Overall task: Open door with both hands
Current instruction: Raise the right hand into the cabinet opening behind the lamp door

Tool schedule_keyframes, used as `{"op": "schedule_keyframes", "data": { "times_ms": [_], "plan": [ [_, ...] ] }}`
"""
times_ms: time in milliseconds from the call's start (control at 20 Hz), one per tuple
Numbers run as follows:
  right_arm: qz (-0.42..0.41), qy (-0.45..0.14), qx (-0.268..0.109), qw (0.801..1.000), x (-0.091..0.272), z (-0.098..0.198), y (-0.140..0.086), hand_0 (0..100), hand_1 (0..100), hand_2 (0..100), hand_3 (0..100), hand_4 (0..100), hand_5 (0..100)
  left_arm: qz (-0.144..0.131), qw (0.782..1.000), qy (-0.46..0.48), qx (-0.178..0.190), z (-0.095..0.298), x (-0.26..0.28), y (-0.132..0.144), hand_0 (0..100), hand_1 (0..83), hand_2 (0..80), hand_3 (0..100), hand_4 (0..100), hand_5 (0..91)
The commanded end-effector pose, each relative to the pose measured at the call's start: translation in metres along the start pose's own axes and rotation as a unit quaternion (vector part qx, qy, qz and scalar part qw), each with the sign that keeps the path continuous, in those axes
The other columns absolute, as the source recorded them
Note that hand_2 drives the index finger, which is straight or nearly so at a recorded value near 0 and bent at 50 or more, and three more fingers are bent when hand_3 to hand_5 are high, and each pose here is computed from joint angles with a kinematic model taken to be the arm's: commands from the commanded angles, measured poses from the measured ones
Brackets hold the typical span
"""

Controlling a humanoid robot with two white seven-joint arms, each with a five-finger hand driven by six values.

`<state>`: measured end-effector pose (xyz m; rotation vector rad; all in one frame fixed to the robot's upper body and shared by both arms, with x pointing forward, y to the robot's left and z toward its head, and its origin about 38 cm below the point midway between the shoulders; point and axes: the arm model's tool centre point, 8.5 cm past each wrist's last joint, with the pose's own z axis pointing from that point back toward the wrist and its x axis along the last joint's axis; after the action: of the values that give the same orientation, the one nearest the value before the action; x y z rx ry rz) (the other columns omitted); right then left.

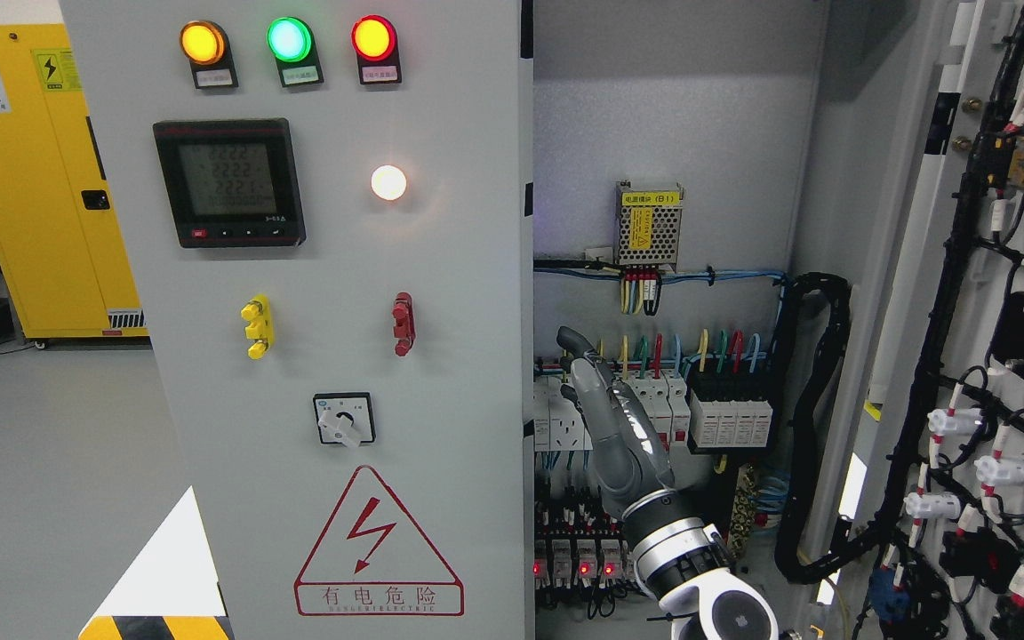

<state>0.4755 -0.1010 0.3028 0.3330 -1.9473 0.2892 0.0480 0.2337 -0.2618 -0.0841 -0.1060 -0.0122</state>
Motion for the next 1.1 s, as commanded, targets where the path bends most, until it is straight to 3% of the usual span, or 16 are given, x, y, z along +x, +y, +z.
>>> {"op": "schedule_keyframes", "data": {
  "times_ms": [0, 200, 401, 651, 802, 902, 1052],
  "plan": [
    [-0.008, 0.020, -0.016, 1.000, -0.011, -0.007, -0.017, 22, 9, 0, 0, 0, 0, -0.001, 1.000, 0.006, 0.003, 0.001, -0.003, 0.001, 0, 0.0, 0.0, 7, 0, 0.0],
    [-0.011, 0.014, -0.013, 1.000, -0.006, -0.009, -0.015, 22, 9, 0, 0, 0, 0, 0.001, 1.000, 0.005, 0.003, 0.001, -0.002, 0.002, 0, 0.0, 0.0, 7, 0, 0.0],
    [-0.017, 0.008, 0.032, 0.999, -0.002, -0.010, -0.007, 22, 9, 0, 0, 0, 0, 0.001, 1.000, 0.005, 0.002, 0.000, -0.002, 0.001, 0, 0.0, 0.0, 7, 0, 0.0],
    [-0.016, 0.003, 0.048, 0.999, 0.003, -0.014, -0.007, 22, 9, 0, 0, 0, 0, 0.001, 1.000, 0.005, 0.002, 0.000, -0.002, 0.001, 0, 0.0, 0.0, 8, 0, 0.0],
    [-0.017, 0.005, 0.082, 0.996, 0.002, -0.014, -0.002, 22, 9, 0, 0, 0, 0, 0.001, 1.000, 0.005, 0.002, 0.000, -0.002, 0.001, 0, 0.0, 0.0, 7, 0, 0.0],
    [-0.018, 0.004, 0.085, 0.996, 0.003, -0.016, -0.002, 22, 9, 0, 0, 0, 0, 0.000, 1.000, 0.004, 0.002, 0.000, -0.001, 0.001, 0, 0.0, 0.0, 7, 0, 0.0],
    [-0.028, 0.009, 0.066, 0.997, 0.000, -0.020, -0.019, 22, 9, 0, 0, 0, 0, 0.000, 1.000, 0.004, 0.002, 0.000, -0.001, 0.001, 0, 0.0, 0.0, 7, 0, 0.0]
  ]
}}
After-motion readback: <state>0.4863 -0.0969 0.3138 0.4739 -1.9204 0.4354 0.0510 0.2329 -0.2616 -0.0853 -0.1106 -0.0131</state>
